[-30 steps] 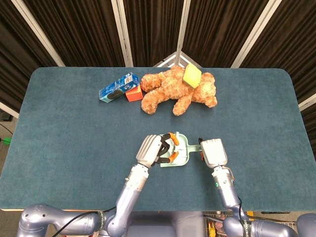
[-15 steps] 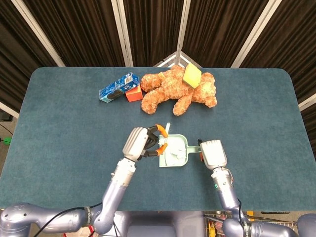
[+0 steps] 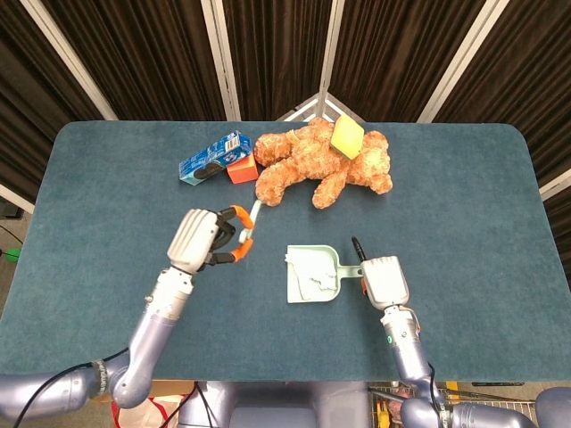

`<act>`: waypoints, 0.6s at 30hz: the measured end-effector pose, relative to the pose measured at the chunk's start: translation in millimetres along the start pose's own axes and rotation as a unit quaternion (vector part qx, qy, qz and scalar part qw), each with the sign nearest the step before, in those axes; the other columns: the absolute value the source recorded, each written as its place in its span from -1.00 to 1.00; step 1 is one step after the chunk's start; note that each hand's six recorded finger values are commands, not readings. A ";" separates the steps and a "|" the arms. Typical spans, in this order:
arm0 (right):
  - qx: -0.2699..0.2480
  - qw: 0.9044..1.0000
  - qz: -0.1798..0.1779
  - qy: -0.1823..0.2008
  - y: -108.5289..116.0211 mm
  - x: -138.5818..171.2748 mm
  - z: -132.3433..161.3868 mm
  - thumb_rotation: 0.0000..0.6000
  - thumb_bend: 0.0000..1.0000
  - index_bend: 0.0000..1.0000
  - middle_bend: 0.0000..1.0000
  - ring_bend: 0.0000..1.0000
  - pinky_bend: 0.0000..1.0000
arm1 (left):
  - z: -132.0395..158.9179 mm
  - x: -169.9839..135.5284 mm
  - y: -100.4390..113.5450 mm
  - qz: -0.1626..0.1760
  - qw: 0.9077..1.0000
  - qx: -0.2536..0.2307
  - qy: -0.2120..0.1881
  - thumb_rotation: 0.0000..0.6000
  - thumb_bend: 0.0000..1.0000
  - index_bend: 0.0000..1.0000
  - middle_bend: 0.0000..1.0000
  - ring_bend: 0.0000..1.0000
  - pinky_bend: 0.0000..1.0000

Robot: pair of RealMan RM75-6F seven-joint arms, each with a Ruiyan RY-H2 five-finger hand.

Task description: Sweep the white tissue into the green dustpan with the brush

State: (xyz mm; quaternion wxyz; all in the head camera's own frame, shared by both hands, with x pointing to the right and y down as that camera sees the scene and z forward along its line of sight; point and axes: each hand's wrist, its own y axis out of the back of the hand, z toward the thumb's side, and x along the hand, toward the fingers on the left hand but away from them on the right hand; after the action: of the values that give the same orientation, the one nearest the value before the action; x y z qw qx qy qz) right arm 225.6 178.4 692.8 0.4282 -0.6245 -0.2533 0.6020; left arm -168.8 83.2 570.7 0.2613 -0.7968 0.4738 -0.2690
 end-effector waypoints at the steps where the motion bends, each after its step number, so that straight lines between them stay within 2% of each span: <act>1: 0.001 1.000 0.001 -0.001 -0.2 0.4 -0.1 1.00 -0.04 -1.00 0.68 0.63 0.80 | -1.6 -0.2 3.9 0.002 1.000 0.002 0.001 1.00 0.27 0.60 1.00 1.00 1.00; 6: 0.012 1.000 0.004 -0.009 1.3 3.1 -2.2 1.00 -0.04 -1.00 0.68 0.62 0.80 | -8.7 -2.4 22.9 0.006 1.000 0.016 0.005 1.00 0.27 0.60 1.00 1.00 1.00; 10: 0.006 1.000 0.000 -0.012 7.0 5.9 -6.8 1.00 -0.04 -1.00 0.68 0.62 0.81 | -14.0 -5.9 30.7 -0.009 0.999 0.042 0.008 1.00 0.27 0.61 1.00 1.00 1.00; 15: 0.000 1.000 -0.007 -0.014 13.3 9.6 -12.4 1.00 -0.04 -1.00 0.68 0.62 0.81 | -23.7 -10.5 28.4 -0.052 0.991 0.120 0.021 1.00 0.27 0.61 1.00 1.00 1.00; 18: -0.002 1.000 -0.007 -0.016 15.0 11.6 -17.2 1.00 -0.04 -1.00 0.68 0.62 0.80 | -31.6 -12.8 28.9 -0.077 0.979 0.185 0.030 1.00 0.27 0.61 1.00 1.00 1.00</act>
State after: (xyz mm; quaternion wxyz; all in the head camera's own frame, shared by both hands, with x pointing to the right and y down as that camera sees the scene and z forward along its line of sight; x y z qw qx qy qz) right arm 241.0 176.5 672.5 0.4270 -0.6142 -0.2658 0.6081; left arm -213.2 77.6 571.7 0.3687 -0.7604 0.3604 -0.3949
